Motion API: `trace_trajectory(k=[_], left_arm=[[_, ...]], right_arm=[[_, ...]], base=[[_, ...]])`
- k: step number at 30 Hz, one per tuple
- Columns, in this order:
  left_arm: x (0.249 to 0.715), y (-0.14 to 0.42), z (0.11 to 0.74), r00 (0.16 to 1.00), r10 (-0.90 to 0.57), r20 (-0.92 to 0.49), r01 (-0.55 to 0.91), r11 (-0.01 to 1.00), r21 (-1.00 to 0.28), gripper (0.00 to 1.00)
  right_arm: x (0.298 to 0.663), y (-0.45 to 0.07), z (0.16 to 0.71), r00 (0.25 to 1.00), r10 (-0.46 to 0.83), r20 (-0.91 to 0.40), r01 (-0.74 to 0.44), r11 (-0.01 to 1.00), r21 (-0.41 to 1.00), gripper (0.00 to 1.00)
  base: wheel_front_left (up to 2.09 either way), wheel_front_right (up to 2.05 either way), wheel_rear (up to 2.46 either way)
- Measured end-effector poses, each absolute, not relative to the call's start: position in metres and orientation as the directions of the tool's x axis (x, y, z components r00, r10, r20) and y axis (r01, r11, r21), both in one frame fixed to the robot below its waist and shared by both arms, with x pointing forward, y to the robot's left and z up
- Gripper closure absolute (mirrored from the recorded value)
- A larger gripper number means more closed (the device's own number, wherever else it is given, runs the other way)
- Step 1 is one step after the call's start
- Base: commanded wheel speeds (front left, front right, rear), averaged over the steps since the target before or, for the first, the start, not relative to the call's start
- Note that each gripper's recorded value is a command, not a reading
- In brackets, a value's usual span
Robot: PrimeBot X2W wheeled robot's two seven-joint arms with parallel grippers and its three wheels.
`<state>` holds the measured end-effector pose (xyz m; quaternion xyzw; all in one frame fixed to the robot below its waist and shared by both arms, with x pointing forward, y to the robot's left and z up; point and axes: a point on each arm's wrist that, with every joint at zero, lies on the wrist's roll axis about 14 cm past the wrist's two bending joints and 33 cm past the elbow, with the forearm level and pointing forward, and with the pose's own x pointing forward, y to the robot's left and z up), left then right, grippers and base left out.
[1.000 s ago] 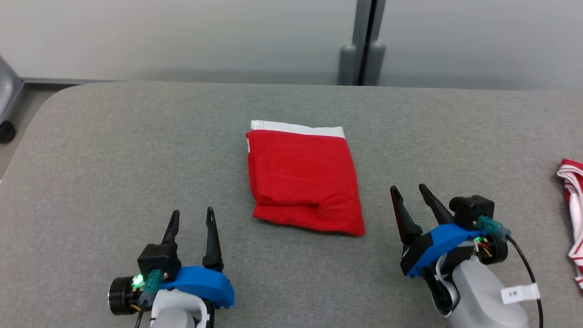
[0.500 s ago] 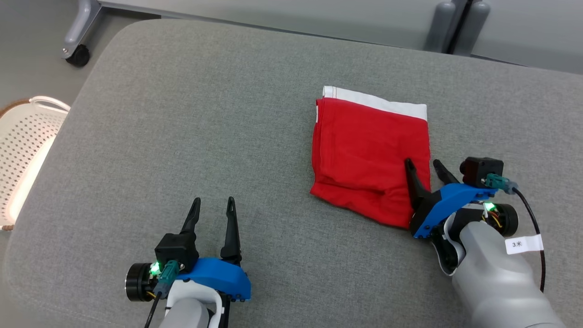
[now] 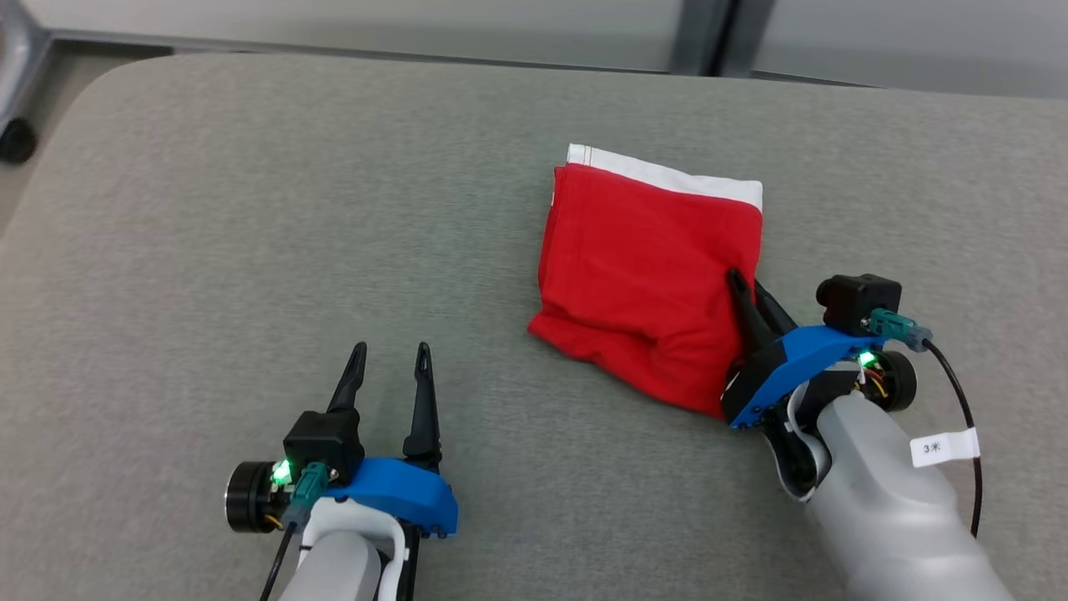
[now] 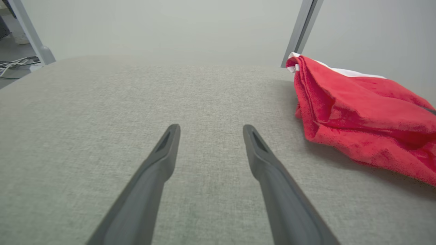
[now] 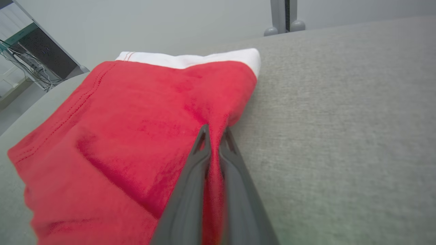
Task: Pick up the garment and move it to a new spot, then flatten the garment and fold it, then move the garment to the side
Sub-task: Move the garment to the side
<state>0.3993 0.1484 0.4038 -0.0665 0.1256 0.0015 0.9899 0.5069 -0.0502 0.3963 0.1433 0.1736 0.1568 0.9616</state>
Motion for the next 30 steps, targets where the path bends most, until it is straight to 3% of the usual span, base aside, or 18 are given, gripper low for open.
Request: trace_trajectory(k=[7, 18, 24, 30], left_arm=[[0.426, 0.059, 0.401, 0.935, -0.271, -0.227, 0.23, 0.954, -0.193, 0.0], [0.418, -0.07, 0.414, 0.787, -0.595, -0.165, 0.55, 0.797, -0.25, 0.0], [0.4, -0.112, 0.427, 0.705, -0.697, -0.129, 0.654, 0.71, -0.261, 0.0], [0.392, -0.108, 0.415, 0.691, -0.704, -0.163, 0.657, 0.706, -0.262, 0.0]], right_arm=[[0.475, -0.12, 0.402, 0.934, 0.224, -0.279, -0.139, 0.945, 0.295, 1.0], [0.405, -0.217, 0.422, 0.964, -0.014, -0.266, 0.077, 0.97, 0.229, 1.0], [0.38, -0.248, 0.431, 0.962, -0.07, -0.265, 0.11, 0.984, 0.14, 1.0], [0.396, -0.293, 0.447, 0.957, -0.085, -0.278, 0.067, 0.995, -0.073, 1.0]], base=[[0.0, 0.0, 0.0], [0.0, 0.0, 0.0], [0.0, 0.0, 0.0], [0.0, 0.0, 0.0]])
